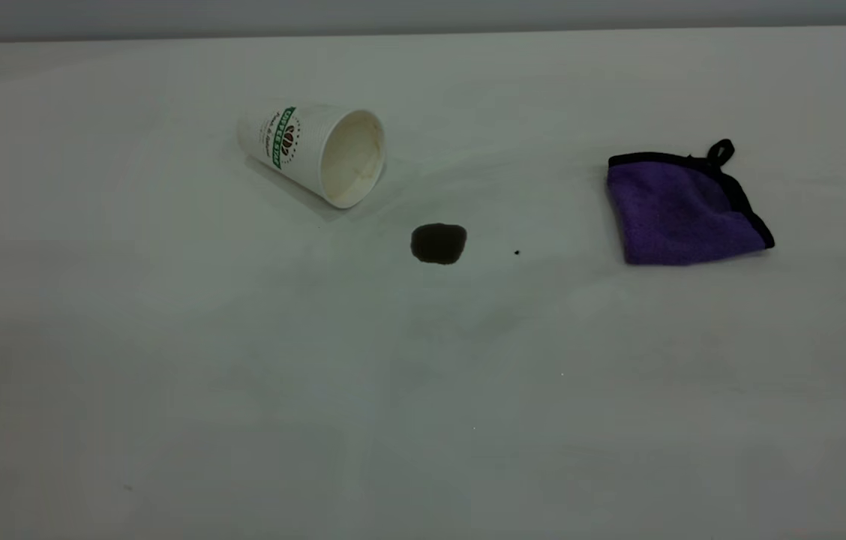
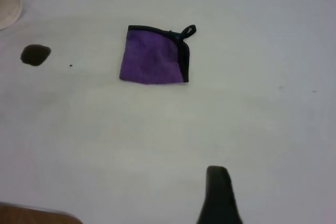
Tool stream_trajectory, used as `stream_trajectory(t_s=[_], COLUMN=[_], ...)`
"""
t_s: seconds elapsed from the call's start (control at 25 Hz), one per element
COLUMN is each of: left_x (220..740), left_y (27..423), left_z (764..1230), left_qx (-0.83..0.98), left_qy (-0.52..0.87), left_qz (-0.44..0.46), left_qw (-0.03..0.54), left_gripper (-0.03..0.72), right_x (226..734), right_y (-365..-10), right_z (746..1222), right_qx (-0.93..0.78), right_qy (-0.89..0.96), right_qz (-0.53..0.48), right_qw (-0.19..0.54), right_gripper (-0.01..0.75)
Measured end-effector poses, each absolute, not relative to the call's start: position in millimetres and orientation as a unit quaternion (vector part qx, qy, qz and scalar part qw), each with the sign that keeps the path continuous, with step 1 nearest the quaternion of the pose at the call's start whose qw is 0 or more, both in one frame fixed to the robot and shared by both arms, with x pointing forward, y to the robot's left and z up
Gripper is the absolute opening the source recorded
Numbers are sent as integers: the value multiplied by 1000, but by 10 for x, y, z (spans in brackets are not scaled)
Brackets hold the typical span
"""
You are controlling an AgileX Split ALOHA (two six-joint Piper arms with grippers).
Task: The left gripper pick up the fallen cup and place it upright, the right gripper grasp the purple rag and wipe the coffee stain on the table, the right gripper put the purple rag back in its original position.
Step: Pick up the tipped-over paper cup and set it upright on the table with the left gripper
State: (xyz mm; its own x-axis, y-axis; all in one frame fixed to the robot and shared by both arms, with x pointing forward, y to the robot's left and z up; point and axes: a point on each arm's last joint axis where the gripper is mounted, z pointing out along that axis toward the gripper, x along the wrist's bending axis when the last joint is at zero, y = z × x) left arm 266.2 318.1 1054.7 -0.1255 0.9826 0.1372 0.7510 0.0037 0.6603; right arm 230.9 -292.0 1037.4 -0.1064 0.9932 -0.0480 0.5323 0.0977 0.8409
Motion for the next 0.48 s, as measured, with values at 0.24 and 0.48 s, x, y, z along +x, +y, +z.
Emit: stream_trajectory(t_s=[0.24, 0.48], left_x=[3397, 4288], left_y=[3251, 3211], left_z=[10916, 10930], left_qx=[654, 706], left_qy=[683, 654], left_qz=[303, 266], left_qw=[120, 60], left_gripper=[563, 653], right_x=[2309, 2309], right_y=[-2920, -2920], right_z=[10374, 10374], right_qx=[578, 578], right_qy=[660, 660], right_qz=[343, 343], right_qw=[336, 336], right_gripper=[589, 589])
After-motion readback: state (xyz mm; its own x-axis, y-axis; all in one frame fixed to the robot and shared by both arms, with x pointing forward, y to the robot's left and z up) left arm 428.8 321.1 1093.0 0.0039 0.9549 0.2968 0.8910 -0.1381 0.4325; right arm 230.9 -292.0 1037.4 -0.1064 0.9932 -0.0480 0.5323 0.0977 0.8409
